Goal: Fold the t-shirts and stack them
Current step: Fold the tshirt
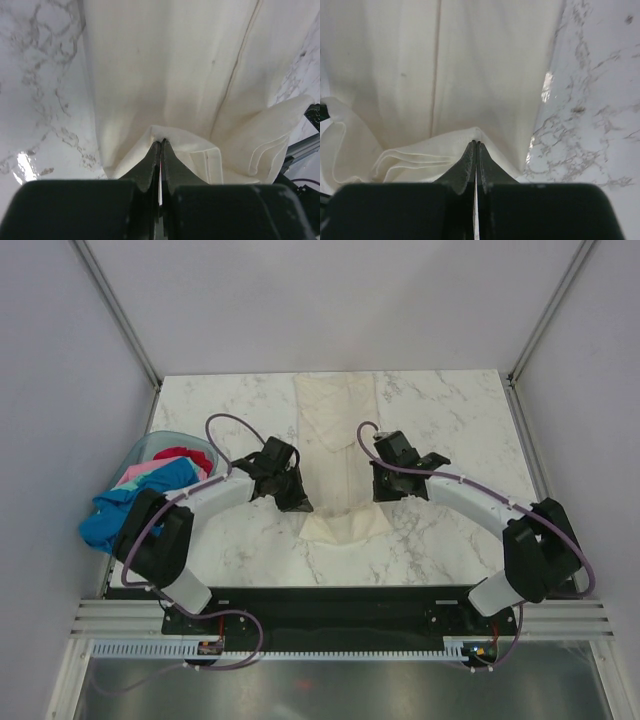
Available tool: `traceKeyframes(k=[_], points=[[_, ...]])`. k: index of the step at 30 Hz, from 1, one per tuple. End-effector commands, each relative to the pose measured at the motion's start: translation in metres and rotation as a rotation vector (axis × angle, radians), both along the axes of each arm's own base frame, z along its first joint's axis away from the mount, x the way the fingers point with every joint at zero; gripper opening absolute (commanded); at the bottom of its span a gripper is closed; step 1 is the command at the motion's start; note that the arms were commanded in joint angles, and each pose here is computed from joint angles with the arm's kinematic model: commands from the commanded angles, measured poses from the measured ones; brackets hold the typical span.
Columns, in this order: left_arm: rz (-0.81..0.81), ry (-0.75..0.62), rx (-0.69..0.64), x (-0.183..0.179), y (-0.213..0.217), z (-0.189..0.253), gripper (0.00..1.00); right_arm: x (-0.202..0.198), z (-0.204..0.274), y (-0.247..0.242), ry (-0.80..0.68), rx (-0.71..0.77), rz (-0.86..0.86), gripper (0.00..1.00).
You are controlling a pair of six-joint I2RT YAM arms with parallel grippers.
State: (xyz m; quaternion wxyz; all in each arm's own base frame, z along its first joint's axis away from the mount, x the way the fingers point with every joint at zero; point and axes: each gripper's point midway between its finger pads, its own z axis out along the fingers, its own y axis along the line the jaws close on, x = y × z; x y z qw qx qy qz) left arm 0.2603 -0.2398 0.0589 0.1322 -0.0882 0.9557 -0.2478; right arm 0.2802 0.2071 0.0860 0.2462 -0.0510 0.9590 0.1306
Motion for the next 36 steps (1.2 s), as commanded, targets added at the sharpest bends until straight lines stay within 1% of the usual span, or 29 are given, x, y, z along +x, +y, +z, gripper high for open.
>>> traceKeyframes(k=[1,2,4,5,7,8,9,10,15,16,23,25,30,33,34,36], points=[[-0.037,-0.063,-0.025,0.035,-0.005,0.016,0.02,0.042,0.022,-0.003,-0.087,-0.001,0.024,0.00],[-0.031,-0.073,-0.023,0.049,-0.005,0.018,0.02,0.051,0.017,-0.007,-0.080,-0.012,0.010,0.00],[-0.027,-0.076,-0.023,0.062,-0.005,0.019,0.02,0.065,0.019,-0.010,-0.090,-0.008,0.000,0.00],[-0.017,-0.095,-0.039,0.076,-0.006,0.027,0.02,0.078,0.020,-0.013,-0.097,-0.004,-0.012,0.00],[-0.031,-0.082,-0.048,0.086,-0.008,0.023,0.02,0.093,0.028,-0.007,-0.108,0.038,0.001,0.00],[-0.026,-0.103,-0.057,0.097,-0.009,0.033,0.02,0.100,0.023,-0.008,-0.098,0.040,0.001,0.00],[-0.030,-0.100,-0.051,0.102,-0.009,0.030,0.02,0.105,0.023,-0.006,-0.097,0.049,0.005,0.00],[-0.027,-0.122,-0.056,0.111,-0.010,0.038,0.02,0.114,0.031,-0.003,-0.117,0.061,0.006,0.00],[0.011,-0.138,-0.038,0.134,0.001,0.044,0.02,0.140,0.032,-0.003,-0.125,0.071,-0.013,0.00],[0.012,-0.138,-0.042,0.138,0.001,0.044,0.02,0.147,0.038,-0.001,-0.140,0.083,-0.011,0.00],[0.040,-0.129,-0.025,0.171,0.012,0.037,0.02,0.172,0.033,-0.006,-0.139,0.089,-0.025,0.00],[0.049,-0.142,-0.032,0.180,0.015,0.042,0.02,0.179,0.032,-0.008,-0.138,0.096,-0.032,0.00],[0.045,-0.143,-0.044,0.192,0.016,0.039,0.02,0.183,0.029,-0.007,-0.125,0.115,-0.020,0.00],[0.035,-0.116,-0.049,0.191,0.014,0.029,0.02,0.178,0.016,-0.010,-0.078,0.102,-0.045,0.07],[0.034,-0.106,-0.047,0.189,0.014,0.025,0.02,0.176,0.011,-0.008,-0.062,0.109,-0.039,0.14],[0.036,-0.092,-0.043,0.187,0.015,0.019,0.02,0.172,0.007,-0.004,-0.047,0.126,-0.013,0.21]])
